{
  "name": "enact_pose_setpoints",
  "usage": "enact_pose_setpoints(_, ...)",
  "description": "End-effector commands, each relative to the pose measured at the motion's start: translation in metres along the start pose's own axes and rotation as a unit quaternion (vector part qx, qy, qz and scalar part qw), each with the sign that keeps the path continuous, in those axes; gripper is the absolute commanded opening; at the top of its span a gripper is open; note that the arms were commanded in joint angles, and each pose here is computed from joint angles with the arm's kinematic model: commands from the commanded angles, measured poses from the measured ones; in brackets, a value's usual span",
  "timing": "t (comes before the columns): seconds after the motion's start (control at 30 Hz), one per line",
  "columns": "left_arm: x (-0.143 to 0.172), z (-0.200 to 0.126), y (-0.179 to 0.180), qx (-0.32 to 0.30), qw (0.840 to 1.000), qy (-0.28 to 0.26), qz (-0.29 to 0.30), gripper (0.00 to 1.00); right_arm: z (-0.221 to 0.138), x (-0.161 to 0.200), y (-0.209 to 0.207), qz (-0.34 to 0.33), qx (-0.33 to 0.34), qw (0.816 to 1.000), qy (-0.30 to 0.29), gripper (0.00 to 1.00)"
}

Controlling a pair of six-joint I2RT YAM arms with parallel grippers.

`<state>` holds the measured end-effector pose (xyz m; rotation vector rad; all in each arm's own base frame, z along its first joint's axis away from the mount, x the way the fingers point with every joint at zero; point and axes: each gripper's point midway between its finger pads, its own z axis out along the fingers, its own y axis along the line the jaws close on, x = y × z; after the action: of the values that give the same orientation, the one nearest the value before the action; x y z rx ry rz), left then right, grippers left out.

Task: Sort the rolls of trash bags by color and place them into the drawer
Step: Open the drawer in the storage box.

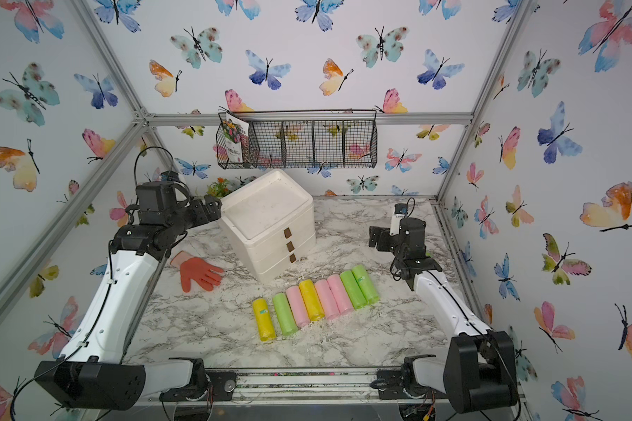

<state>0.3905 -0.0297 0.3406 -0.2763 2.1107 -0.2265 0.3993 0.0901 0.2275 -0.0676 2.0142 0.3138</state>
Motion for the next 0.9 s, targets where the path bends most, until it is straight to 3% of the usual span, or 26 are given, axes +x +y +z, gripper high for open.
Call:
enact_pose_setpoints(0.0, 0.025, 0.005, 0.004, -0.015, 0.997, 0.07, -0.032, 1.0, -0.016, -0.016, 0.028, -0.003, -0.042, 0.999, -0.002, 0.95)
enact_pose_setpoints(0.17, 0.036, 0.012, 0.003, -0.025, 0.99, 0.115, -0.076, 0.99, -0.025, -0.025, 0.064, -0.012, -0.11, 0.994, -0.002, 0.93)
enact_pose_setpoints(0.33, 0.036, 0.014, -0.008, -0.005, 0.983, 0.126, -0.13, 0.92, -0.026, -0.022, 0.096, -0.024, -0.15, 0.988, -0.001, 0.9)
enact_pose_setpoints(0.53, 0.045, 0.024, -0.012, -0.003, 0.975, 0.137, -0.173, 0.65, -0.02, -0.013, 0.118, -0.021, -0.179, 0.983, 0.016, 0.85)
enact_pose_setpoints(0.87, 0.055, 0.031, -0.009, -0.016, 0.969, 0.138, -0.203, 0.6, -0.025, -0.008, 0.134, -0.002, -0.206, 0.979, 0.008, 0.84)
